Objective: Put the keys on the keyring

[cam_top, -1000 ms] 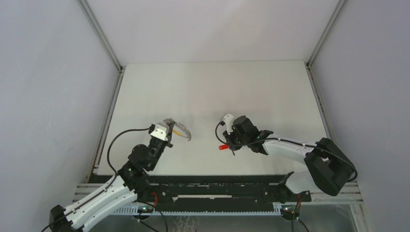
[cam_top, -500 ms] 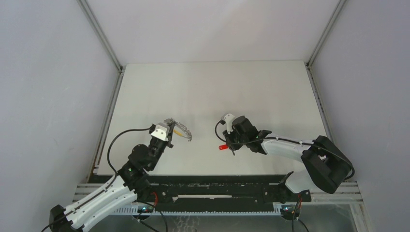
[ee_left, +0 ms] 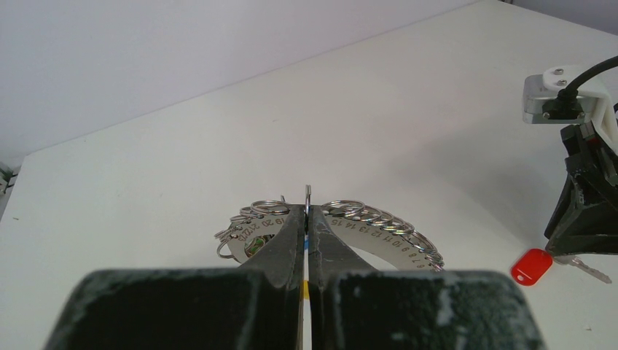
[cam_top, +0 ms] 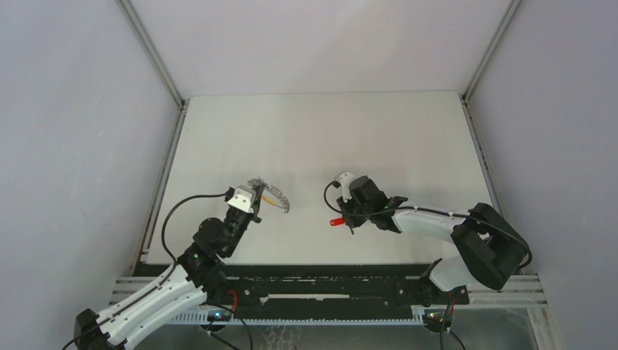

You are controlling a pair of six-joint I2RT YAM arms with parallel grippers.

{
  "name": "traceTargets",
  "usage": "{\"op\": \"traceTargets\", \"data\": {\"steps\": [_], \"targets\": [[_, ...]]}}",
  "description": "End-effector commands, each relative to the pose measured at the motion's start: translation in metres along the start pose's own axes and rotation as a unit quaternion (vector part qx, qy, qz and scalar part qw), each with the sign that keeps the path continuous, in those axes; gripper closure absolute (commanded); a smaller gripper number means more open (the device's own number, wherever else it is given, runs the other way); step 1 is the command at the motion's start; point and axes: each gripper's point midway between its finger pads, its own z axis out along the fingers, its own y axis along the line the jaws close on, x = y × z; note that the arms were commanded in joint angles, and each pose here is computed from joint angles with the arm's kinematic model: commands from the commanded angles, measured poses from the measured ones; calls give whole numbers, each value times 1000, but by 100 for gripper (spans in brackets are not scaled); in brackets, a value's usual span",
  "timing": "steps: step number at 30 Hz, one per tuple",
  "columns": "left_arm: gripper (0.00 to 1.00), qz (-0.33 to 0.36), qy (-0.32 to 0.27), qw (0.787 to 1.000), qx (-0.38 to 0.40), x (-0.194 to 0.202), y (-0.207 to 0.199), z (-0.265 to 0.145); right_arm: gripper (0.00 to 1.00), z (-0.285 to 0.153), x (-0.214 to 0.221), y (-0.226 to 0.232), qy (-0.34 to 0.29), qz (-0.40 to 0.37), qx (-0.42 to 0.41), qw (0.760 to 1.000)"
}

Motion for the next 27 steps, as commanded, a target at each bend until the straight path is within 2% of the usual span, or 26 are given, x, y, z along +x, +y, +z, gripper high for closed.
{"op": "traceTargets", "data": {"steps": [1, 19, 27], "targets": [[100, -18, -31, 999, 5, -11, -2, 1, 79, 1, -5, 2, -8, 8, 3, 1000], [100, -18, -31, 999, 9, -11, -4, 2, 82, -3, -1, 4, 1, 20, 11, 1000], [100, -19, -33, 999, 10, -12, -4, 1, 87, -3, 0, 5, 2, 20, 12, 1000]]}}
